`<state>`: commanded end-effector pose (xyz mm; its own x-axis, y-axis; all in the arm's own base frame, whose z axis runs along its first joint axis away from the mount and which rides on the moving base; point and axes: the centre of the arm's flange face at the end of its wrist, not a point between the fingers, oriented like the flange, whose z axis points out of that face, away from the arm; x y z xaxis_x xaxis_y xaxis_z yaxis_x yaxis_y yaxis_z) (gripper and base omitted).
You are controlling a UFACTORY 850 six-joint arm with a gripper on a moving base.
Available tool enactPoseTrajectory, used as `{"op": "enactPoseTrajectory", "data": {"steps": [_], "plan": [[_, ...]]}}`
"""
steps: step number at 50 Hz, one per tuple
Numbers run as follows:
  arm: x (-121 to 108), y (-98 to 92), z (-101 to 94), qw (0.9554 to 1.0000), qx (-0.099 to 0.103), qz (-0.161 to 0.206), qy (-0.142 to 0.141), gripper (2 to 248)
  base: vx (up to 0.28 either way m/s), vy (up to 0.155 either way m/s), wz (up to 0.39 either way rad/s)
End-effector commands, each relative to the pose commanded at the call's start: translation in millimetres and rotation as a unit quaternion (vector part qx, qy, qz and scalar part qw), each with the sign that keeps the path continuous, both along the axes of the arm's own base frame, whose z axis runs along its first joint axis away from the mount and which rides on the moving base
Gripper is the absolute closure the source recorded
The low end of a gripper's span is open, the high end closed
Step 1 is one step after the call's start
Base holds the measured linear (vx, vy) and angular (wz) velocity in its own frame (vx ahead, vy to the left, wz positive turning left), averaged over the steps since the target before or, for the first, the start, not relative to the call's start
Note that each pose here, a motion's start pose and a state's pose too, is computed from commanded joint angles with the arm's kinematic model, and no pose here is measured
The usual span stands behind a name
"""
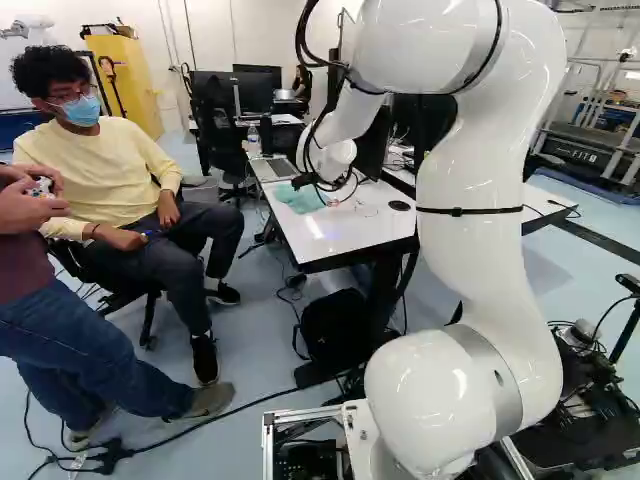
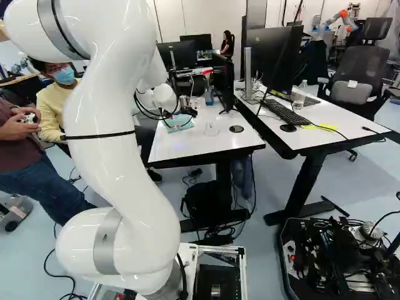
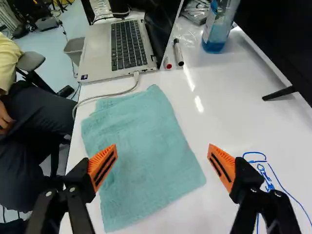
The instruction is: Clean the table with the green towel
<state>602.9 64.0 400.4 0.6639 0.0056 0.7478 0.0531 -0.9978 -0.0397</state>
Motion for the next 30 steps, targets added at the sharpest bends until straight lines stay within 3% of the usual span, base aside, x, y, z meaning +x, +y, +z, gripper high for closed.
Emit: {"op": "enactPoseTrajectory", "data": {"steps": [21, 30], "plan": [[5.6, 0.3, -26.0, 0.9998, -0.002, 0.000, 0.019, 3, 0.000, 0.000, 0.000], [6.0, 0.4, -27.5, 0.9998, -0.002, 0.000, 0.020, 3, 0.000, 0.000, 0.000]]}}
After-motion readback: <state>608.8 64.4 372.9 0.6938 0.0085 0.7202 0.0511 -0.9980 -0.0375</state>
